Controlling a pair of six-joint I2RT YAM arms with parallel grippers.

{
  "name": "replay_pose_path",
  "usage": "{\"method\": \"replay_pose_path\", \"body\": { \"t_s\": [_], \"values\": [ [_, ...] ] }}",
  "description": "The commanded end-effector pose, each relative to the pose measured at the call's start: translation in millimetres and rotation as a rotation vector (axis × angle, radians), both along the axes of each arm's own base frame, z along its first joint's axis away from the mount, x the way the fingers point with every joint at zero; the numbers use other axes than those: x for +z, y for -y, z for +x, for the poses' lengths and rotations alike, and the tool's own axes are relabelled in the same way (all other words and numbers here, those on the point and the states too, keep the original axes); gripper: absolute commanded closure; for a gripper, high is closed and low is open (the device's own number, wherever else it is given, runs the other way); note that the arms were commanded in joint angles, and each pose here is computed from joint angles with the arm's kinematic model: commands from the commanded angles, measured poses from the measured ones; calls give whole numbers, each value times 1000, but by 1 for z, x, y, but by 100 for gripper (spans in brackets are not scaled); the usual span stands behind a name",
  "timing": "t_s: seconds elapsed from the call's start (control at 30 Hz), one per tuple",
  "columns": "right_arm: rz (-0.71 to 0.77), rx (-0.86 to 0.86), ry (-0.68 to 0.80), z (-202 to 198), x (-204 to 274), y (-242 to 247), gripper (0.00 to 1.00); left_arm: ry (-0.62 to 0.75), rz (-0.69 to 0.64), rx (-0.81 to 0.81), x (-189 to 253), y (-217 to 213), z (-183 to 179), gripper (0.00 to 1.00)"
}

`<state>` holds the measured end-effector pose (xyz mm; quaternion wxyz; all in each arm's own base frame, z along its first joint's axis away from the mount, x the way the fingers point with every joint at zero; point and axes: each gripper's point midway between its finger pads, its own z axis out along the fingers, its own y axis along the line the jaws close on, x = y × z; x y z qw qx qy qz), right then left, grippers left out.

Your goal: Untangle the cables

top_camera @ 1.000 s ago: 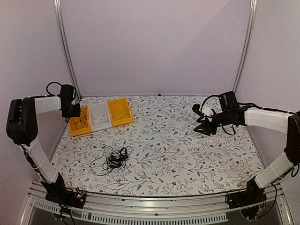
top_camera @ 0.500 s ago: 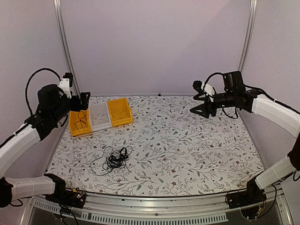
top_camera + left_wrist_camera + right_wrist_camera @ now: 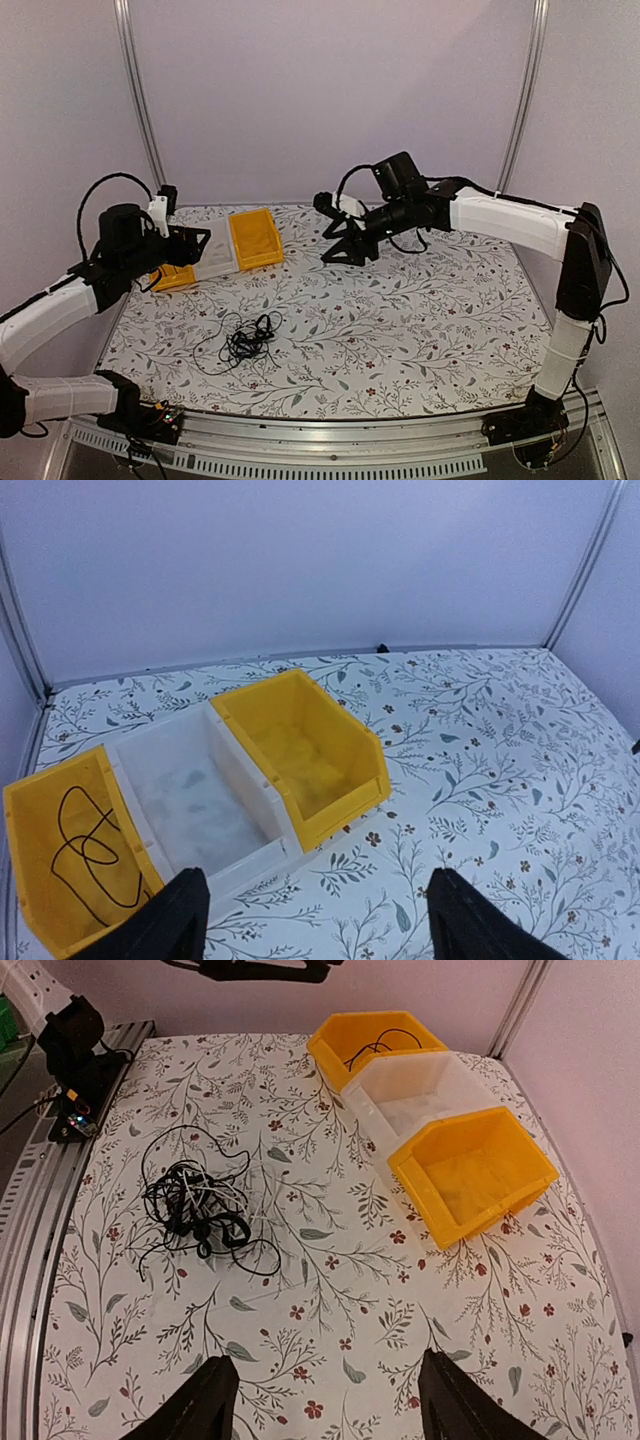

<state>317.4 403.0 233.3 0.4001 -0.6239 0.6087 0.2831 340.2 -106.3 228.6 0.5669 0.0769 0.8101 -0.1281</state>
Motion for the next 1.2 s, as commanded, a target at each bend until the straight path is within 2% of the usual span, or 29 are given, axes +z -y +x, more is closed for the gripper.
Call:
{"method": "replay_pose_path", "body": {
  "t_s": [0.0, 0.03, 0.1, 0.23, 0.4, 0.6, 0.7, 1.0, 1.17],
  "values": [
    [-48, 4, -126, -13, -35, -45, 44, -80, -179, -178, -3, 42, -8, 42],
    [-78, 15, -156, -17, -54, -56, 48, -148, -194, -175, -19, 45, -6, 50],
    [-100, 59, -208, -33, -73, -74, 52, -258, -215, -190, -47, 59, -9, 57],
    [-152, 126, -289, -61, -112, -101, 53, -301, -201, -194, -73, 89, -31, 52],
    [-184, 177, -334, -81, -145, -115, 53, -392, -223, -84, -101, 76, -44, 50],
    [-217, 206, -387, -96, -168, -125, 50, -349, -295, -16, -103, 53, -64, 46],
    [-218, 204, -404, -97, -174, -131, 50, -326, -291, 21, -106, 43, -69, 45],
    [-228, 176, -413, -91, -185, -138, 55, -345, -282, -11, -111, 46, -75, 45],
    [-239, 181, -428, -93, -192, -137, 63, -328, -289, -15, -106, 46, -74, 44]
  ]
}}
